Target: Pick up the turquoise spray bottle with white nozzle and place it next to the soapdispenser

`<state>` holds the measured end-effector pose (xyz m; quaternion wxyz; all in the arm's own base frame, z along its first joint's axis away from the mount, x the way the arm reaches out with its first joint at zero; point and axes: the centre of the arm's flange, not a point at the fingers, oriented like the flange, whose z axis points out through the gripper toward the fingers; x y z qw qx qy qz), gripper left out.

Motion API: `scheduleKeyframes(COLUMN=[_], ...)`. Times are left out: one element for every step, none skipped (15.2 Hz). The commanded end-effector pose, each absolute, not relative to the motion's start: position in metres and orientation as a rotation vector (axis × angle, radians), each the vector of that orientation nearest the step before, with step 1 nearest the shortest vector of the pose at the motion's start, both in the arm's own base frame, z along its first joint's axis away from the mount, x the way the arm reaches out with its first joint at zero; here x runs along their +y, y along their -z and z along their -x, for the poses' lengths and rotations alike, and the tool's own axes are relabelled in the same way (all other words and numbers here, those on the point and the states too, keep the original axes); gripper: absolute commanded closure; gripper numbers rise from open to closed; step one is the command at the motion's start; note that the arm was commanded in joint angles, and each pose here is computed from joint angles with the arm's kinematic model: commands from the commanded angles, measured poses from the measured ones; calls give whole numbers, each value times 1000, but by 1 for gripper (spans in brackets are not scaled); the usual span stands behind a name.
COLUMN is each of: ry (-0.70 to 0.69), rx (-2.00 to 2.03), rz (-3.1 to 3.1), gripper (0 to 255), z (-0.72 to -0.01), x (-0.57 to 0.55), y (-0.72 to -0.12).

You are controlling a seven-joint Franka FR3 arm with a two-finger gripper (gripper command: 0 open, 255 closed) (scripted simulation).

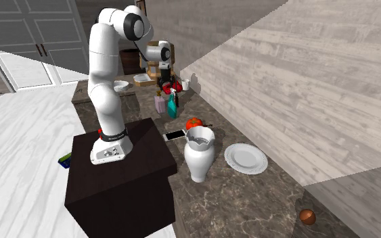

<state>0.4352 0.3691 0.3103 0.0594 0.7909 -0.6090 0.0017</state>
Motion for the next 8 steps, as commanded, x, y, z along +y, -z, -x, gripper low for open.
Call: scheduleKeyframes(ry=[-5,-5,-5,-5,-5,-5,-5,-5], rx=[-1844,-1844,-1844,-1844,-1844,-1844,-1844,-1844], rz=[-2395,-2395,-2395,-2395,-2395,-2395,-2395,-2395], gripper=[0,0,0,0,0,0,0,0], z=[-436,-437,-438,-438,-438,-438,-438,-438], x=[371,373,374,374,374,374,374,374], y=[-330,-343,-353,-353,-353,-353,-353,-353])
